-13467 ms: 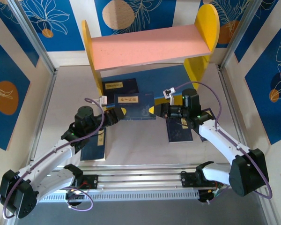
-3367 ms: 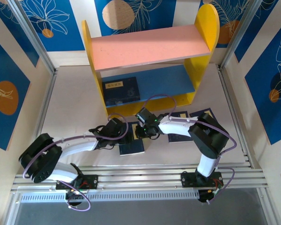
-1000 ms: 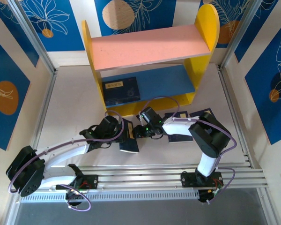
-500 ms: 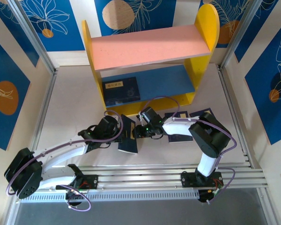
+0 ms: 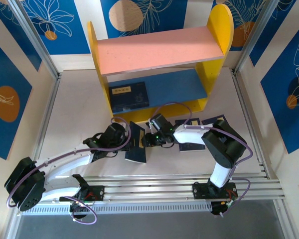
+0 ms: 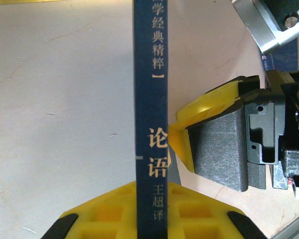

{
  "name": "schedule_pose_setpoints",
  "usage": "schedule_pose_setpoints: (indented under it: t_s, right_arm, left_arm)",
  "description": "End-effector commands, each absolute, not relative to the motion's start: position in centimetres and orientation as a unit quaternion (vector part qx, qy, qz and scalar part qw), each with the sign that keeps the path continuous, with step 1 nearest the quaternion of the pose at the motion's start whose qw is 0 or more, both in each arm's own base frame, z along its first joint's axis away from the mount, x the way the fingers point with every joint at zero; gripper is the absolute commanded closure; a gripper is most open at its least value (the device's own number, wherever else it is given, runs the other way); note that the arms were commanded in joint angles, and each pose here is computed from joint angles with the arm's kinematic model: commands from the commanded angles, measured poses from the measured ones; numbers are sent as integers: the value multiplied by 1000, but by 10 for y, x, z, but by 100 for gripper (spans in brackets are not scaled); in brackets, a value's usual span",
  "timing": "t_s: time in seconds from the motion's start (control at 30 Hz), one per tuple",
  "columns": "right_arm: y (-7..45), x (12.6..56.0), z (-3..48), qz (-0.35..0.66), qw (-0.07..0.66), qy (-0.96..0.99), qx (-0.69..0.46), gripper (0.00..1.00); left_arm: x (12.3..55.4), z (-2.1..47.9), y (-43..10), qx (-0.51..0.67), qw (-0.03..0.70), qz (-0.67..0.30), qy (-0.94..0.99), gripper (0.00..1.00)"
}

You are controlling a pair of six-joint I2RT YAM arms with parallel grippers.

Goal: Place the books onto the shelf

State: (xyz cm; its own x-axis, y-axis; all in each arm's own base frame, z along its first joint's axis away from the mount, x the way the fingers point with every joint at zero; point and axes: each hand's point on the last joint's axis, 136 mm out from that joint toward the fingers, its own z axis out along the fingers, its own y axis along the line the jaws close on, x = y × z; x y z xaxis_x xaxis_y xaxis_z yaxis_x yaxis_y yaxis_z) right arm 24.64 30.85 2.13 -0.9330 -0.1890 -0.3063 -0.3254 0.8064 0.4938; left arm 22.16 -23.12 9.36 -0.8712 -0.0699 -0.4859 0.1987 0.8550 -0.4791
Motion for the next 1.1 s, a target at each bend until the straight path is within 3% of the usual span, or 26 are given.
schedule_pose_setpoints:
  t_s: [0.0, 0.33, 0.53, 0.67, 0.9, 1.03, 1.07]
  right_arm:
    - [270, 233, -1, 203, 83, 968, -121, 59]
    - [275, 245, 24, 224, 121, 959, -123, 60]
    - [276, 252, 40, 245, 143, 951, -126, 59]
    - [273, 254, 50, 256, 153, 946, -126, 60]
    - [268, 256, 86, 285, 187, 930, -135, 59]
    - [272, 254, 140, 329, 224, 904, -156, 59]
    - [272, 253, 159, 341, 242, 894, -162, 55]
  left_arm:
    - [226, 106, -236, 50, 268, -273, 923, 100]
    - [227, 128, -237, 63, 275, -272, 920, 100]
    - [227, 168, -235, 78, 293, -274, 913, 100]
    - [228, 212, -236, 92, 326, -292, 894, 100]
    - [225, 334, -252, 148, 409, -365, 823, 100]
    - [230, 396, -249, 160, 474, -375, 780, 100]
    - [232, 412, -249, 162, 491, -379, 768, 100]
